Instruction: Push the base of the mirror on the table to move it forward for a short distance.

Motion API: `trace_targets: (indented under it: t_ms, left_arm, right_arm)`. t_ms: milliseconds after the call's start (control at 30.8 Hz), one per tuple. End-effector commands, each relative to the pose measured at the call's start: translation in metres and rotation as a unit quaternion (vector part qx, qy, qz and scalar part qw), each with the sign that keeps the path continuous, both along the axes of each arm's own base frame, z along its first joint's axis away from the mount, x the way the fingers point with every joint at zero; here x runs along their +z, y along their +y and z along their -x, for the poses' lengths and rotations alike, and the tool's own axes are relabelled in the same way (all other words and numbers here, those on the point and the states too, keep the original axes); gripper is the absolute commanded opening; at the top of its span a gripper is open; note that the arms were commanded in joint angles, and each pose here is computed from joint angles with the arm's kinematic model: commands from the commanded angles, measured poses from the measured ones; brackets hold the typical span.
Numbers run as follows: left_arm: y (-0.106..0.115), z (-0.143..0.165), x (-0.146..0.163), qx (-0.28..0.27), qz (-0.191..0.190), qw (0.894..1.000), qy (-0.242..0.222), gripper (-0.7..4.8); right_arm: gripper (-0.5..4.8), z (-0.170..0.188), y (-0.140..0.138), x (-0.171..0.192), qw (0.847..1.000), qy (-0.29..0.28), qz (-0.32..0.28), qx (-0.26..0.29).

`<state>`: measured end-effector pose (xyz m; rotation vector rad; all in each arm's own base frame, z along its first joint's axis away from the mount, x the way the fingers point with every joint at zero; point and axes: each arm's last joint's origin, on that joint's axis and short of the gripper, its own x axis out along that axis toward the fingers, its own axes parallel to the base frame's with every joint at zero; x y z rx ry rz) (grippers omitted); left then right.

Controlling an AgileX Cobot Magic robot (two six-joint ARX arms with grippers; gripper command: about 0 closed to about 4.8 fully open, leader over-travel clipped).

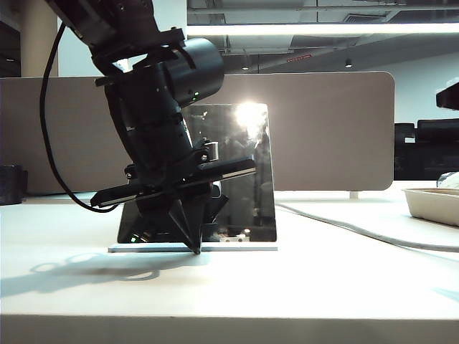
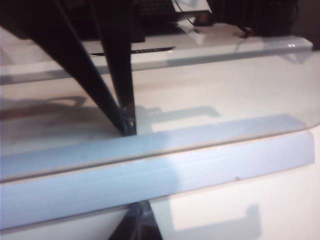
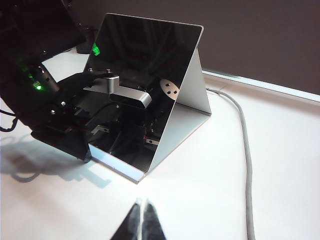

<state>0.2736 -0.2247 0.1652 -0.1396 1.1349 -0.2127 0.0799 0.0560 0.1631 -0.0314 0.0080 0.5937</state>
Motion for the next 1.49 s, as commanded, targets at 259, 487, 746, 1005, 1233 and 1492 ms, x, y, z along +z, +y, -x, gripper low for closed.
trace_targets:
  t_ms: [259,487,746,1005,1233,1492]
  left_arm:
    - [0.011,-0.013,-0.014,0.019,-0.014,1.0,0.005,-0.02]
    - [0.017,-0.025,-0.02,0.024,0.0,1.0,-0.003,-0.02]
    - [0.022,-0.041,-0.022,0.029,0.032,0.998,-0.038,-0.02]
    - [0.028,-0.054,-0.023,0.045,0.052,0.996,-0.065,-0.02]
    - [0.029,-0.061,-0.027,0.051,0.062,0.993,-0.081,-0.02]
    - [0.031,-0.067,-0.032,0.055,0.071,0.992,-0.092,-0.02]
  right_arm:
    - [0.22,0.0,0.0,0.002,1.0,-0.006,-0.004,0.001]
    - [0.22,0.0,0.0,0.002,1.0,-0.006,-0.004,0.001]
    - [0.22,0.0,0.0,0.002,1.0,-0.006,-0.004,0.001]
    - [0.22,0.0,0.0,0.002,1.0,-0.006,-0.004,0.001]
    - [0.22,0.0,0.0,0.002,1.0,-0.006,-0.004,0.001]
    - [0.22,0.0,0.0,0.002,1.0,-0.006,-0.004,0.001]
